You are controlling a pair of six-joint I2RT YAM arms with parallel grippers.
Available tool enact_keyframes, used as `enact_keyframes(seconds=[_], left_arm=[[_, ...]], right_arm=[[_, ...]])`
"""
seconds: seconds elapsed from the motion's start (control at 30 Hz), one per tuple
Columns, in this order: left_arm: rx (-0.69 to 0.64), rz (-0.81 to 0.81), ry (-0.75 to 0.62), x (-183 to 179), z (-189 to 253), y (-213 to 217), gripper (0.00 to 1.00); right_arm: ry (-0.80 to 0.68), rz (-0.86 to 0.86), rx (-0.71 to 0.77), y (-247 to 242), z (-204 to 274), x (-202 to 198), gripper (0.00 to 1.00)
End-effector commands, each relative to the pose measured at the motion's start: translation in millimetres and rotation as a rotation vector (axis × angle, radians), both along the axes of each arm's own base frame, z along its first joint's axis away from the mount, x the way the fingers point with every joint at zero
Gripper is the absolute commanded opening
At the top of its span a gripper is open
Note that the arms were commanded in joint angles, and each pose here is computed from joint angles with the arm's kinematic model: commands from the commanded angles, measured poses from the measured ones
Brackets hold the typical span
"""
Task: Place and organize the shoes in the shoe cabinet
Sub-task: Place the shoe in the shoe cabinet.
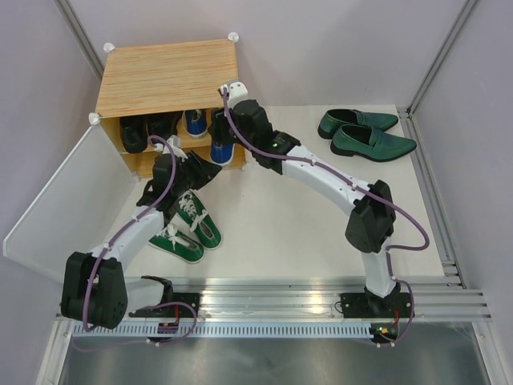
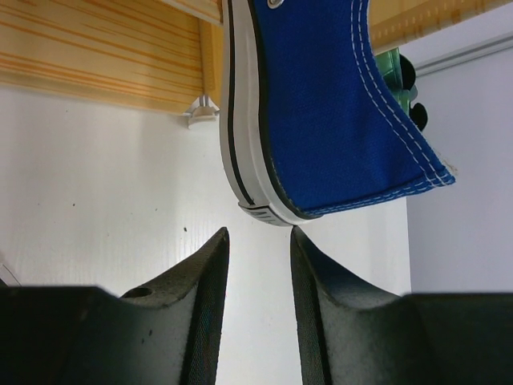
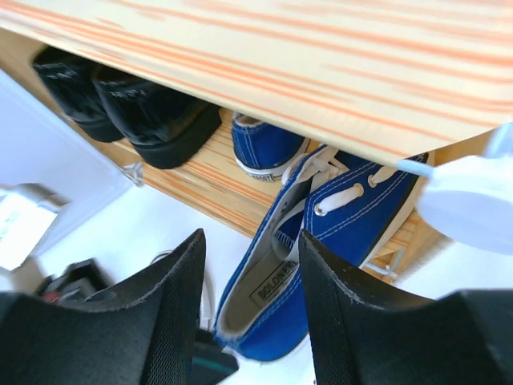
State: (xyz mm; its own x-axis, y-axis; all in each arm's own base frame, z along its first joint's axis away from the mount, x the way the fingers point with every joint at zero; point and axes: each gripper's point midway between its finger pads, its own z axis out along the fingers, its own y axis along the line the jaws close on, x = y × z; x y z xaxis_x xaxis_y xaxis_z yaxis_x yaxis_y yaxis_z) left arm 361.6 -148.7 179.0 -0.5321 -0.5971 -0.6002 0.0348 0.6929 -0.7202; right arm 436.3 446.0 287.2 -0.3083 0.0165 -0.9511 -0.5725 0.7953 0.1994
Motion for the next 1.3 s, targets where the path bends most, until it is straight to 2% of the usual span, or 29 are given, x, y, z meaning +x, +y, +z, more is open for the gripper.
enact_keyframes(seconds=[0.0, 0.3, 0.43, 0.83, 1.27], left_arm=[[-0.017, 0.047, -0.120, 22.8, 40.8, 4.1, 0.40], [0.018, 0.051, -0.118, 36.5, 44.2, 4.8, 0.40], [0.039, 0.044, -0.106, 42.5, 38.1, 4.1, 0.40], [0.056, 0.048, -0.109, 70.4, 41.7, 0.1, 0.29], [0.081, 0.035, -0.110, 99.0, 46.4, -6.1, 0.27]], right_arm=[[-0.088, 0.029, 0.070, -19.1, 65.9, -19.9, 0.55], [-0.110, 0.026, 0.075, -67.0, 89.5, -60.2, 0.57], [-0.090, 0.001, 0.035, -90.6, 70.8, -75.4, 0.57], [-0.060, -0.074, 0.029, -149.5, 44.1, -115.8, 0.58], [-0.022, -0.121, 0.014, -181.5, 11.5, -138.0, 0.58]])
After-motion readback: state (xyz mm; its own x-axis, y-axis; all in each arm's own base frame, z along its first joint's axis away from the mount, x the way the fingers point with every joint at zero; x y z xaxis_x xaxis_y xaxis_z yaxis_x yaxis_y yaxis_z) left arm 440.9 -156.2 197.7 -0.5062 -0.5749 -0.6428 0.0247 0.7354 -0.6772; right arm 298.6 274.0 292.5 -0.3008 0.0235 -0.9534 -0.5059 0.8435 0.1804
